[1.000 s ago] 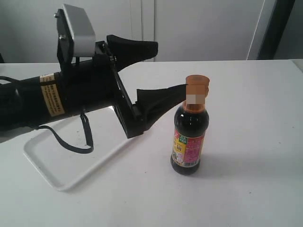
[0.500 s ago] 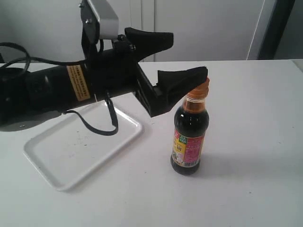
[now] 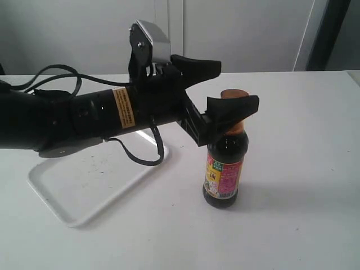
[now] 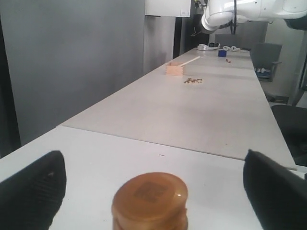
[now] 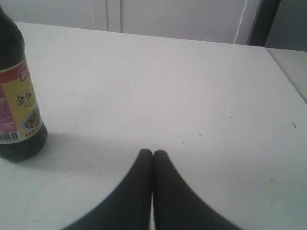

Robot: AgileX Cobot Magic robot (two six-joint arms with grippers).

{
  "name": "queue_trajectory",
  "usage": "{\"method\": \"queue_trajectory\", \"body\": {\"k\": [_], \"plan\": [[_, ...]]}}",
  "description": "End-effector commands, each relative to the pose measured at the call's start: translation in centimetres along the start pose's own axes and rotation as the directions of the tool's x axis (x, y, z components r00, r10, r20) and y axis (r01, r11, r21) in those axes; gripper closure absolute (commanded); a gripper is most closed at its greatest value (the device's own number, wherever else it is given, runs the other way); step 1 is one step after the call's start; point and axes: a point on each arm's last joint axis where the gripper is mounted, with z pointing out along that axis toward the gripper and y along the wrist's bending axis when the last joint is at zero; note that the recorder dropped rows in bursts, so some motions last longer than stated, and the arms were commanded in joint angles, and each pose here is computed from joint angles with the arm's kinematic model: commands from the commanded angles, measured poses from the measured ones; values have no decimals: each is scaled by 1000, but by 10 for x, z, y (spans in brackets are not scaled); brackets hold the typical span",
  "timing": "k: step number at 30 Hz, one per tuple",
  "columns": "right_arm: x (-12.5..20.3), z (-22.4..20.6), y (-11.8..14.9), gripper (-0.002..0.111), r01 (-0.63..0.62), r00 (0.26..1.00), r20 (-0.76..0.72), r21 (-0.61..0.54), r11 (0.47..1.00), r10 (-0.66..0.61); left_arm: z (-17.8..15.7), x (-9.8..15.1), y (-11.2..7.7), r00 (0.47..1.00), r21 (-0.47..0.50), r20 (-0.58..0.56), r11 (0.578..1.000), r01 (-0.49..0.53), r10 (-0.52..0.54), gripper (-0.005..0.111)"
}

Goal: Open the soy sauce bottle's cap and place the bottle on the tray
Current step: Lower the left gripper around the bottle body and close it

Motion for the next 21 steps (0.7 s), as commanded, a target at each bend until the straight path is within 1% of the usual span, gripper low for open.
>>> {"method": "queue_trajectory", "body": {"k": [1, 6, 10, 21], "plan": [[1, 0, 0, 108, 1, 1000, 5, 4, 1000, -1, 7, 5, -7, 1000, 42, 6, 999, -17, 16, 1], [1, 0, 0, 108, 1, 1000, 5, 4, 1000, -1, 13, 11, -3, 1000, 49, -2, 999, -12, 12, 1], [1, 0, 0, 108, 1, 1000, 5, 4, 1000, -1, 18, 24, 2, 1000, 46, -26, 999, 7, -5, 2], [1, 0, 0, 108, 1, 1000, 5, 4, 1000, -1, 20, 32, 3, 999, 49, -48, 999, 12, -9, 2]]}}
